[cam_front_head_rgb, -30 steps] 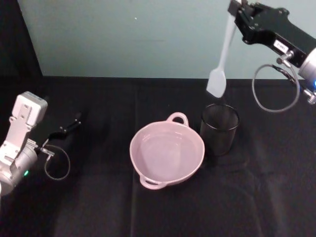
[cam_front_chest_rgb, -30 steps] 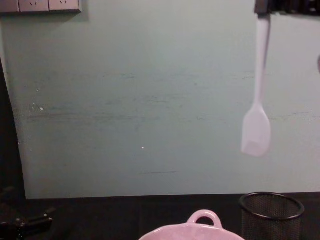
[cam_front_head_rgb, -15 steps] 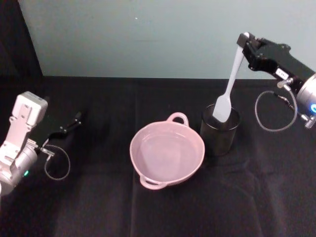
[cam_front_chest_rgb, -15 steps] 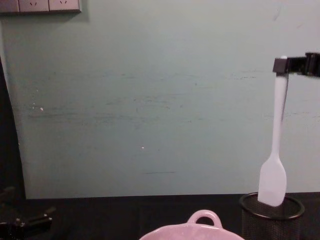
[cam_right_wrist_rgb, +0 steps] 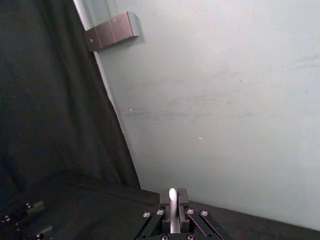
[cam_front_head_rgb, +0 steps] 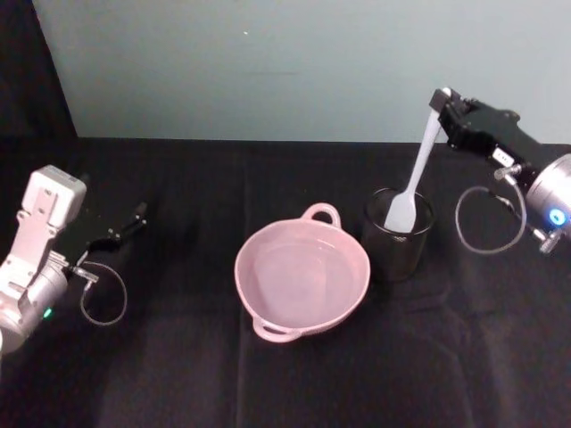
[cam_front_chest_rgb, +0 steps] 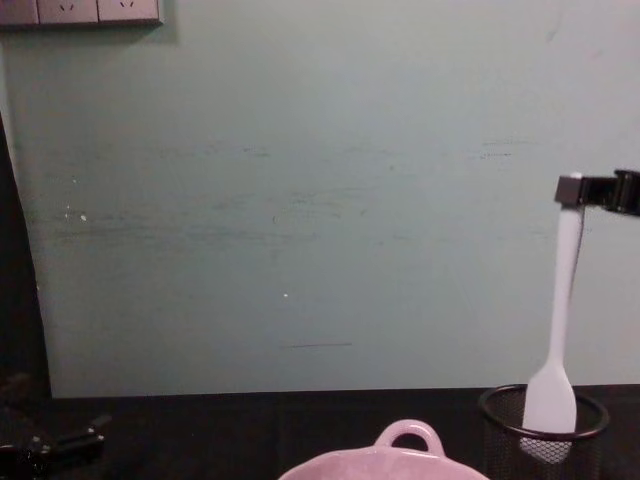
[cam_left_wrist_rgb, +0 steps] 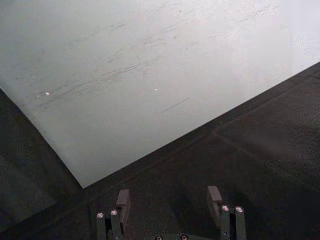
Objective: Use the one hand to pick up the spoon and stir the clear water in the bowl.
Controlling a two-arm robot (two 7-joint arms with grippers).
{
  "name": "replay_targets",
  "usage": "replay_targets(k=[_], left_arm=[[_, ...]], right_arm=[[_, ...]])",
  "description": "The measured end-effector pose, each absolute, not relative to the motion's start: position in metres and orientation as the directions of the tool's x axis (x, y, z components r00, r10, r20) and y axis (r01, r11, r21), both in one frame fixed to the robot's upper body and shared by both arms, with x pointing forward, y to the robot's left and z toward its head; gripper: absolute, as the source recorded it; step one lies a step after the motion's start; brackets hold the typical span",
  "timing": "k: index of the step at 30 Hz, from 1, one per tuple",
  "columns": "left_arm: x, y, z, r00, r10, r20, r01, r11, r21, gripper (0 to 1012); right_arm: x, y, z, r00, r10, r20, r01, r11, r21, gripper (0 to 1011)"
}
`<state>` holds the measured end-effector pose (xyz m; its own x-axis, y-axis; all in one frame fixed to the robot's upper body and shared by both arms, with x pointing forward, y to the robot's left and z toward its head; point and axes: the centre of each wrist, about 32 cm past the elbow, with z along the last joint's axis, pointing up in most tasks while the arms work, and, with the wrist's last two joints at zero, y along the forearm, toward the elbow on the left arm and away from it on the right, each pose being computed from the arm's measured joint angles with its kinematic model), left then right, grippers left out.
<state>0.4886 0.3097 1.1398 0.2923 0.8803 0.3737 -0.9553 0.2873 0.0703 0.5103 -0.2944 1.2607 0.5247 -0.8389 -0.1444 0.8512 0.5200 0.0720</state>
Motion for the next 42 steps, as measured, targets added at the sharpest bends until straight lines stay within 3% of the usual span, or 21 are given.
replay_targets(k=[14,37,42], left_arm=[[0.489,0.310,1.140,0.292,0.880,0.374,-0.955,0.287,0.070,1011],[0.489,0.310,1.140,0.292,0.880,0.374,-0.955,0.287,0.070,1011],[0.489,0.310,1.140,0.292,0.880,0.374,-0.955,0.287,0.070,1011]], right_arm=[[0.514,-0.298,1.228,0.477,-0.830,-0.288,0.874,0.482,0.060,96],[0.517,-0.304,1.201,0.439,-0.798,-0.413,0.886,0.462,0.049,96],[0.517,-0.304,1.195,0.427,-0.787,-0.444,0.890,0.452,0.056,198]])
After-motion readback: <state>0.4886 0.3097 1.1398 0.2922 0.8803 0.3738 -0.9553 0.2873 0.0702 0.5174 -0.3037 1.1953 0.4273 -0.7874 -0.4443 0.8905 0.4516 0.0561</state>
